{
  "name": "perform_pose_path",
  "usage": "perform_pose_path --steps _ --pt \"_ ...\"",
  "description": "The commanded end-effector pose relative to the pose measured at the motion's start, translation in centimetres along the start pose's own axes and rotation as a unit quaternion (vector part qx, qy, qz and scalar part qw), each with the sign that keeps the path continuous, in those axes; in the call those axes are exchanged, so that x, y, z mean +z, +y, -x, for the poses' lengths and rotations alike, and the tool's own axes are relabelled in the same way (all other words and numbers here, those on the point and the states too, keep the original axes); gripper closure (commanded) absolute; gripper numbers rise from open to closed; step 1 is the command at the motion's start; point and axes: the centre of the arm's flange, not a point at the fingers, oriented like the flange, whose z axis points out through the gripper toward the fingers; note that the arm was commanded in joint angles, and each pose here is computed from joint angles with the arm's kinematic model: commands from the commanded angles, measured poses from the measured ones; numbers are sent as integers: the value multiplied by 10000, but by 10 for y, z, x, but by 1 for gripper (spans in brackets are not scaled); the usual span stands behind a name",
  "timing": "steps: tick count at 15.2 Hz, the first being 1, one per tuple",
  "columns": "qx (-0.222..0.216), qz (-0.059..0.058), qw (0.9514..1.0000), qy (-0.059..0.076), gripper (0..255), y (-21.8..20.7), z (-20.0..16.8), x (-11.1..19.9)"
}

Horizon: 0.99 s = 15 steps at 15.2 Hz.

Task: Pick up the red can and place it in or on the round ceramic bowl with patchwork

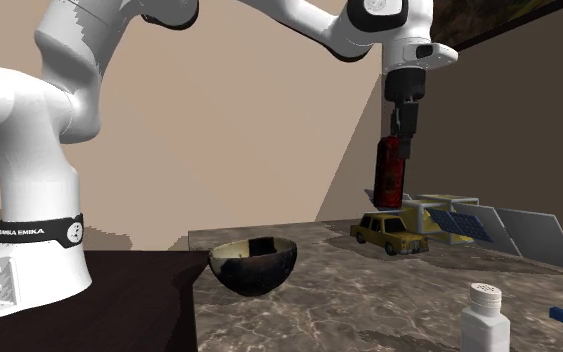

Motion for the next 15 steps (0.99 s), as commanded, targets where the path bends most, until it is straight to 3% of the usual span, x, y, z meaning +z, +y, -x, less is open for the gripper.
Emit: perform_pose_path --steps 1,15 --pt "-1 0 10000 -1 255 -1 0 -7" --pt "-1 0 10000 -1 255 56 175 -25"
